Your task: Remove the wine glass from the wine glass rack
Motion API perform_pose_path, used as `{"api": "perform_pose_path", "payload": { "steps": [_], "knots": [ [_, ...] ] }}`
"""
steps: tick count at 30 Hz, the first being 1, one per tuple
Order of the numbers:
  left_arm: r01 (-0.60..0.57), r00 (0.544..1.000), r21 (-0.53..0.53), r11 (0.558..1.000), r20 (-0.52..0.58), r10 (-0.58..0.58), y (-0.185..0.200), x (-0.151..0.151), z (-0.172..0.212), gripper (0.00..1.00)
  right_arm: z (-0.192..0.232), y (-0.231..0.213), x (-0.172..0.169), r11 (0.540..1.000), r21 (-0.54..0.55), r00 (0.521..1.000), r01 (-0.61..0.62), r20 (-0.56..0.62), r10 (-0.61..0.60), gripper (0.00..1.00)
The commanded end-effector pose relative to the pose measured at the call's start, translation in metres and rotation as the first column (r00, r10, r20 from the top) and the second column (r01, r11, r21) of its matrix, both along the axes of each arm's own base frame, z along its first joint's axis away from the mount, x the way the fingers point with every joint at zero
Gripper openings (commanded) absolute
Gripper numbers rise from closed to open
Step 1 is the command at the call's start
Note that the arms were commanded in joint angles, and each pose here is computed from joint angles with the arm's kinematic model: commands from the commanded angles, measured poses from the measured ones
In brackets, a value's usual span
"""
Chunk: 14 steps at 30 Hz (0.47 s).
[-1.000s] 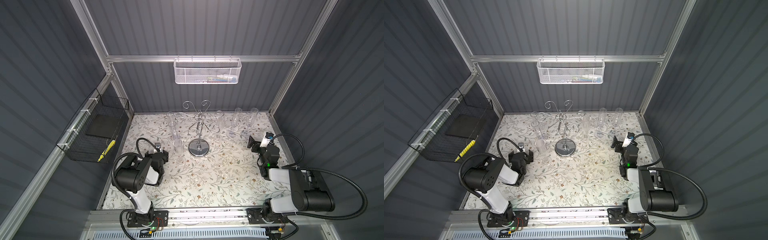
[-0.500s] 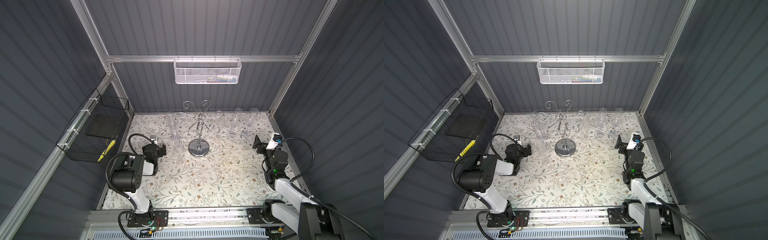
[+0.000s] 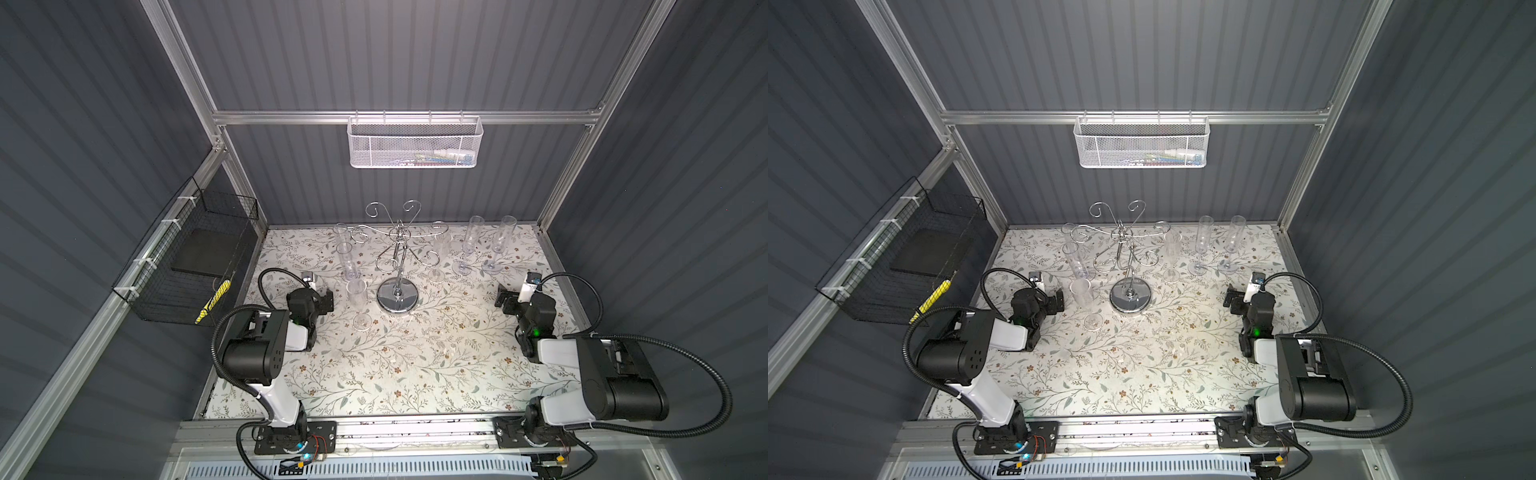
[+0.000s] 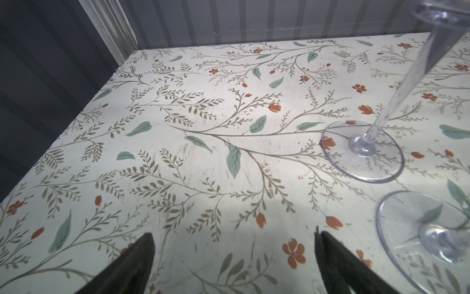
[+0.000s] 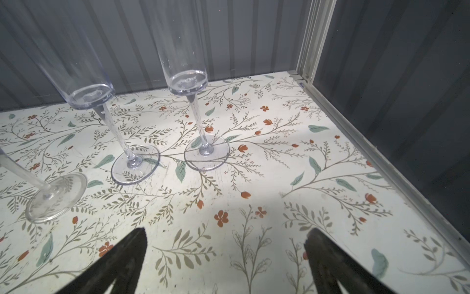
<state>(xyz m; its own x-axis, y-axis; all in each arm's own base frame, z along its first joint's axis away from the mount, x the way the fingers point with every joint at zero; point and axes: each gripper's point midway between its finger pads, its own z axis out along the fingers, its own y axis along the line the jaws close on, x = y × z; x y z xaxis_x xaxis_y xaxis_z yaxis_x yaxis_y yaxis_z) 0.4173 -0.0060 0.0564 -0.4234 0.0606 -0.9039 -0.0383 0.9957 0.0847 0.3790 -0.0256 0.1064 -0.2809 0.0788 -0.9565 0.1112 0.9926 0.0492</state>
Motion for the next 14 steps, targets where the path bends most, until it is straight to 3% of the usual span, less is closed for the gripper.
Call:
{"api": "perform_pose_path", "payload": {
  "steps": [1, 14],
  "knots": [
    [0.008, 1.0, -0.016, 1.0, 0.018, -0.007, -0.0027, 0.0017, 0.0068, 1.0, 0.0125, -0.0033, 0.0057, 1.0, -0.009, 0.999, 0.011, 0.04, -0.011, 0.99],
    [0.008, 1.0, -0.017, 1.0, 0.017, -0.007, -0.0027, 0.0014, 0.0065, 1.0, 0.0128, -0.0043, 0.006, 1.0, 0.009, 0.999, -0.004, 0.047, 0.003, 0.99]
  ]
}}
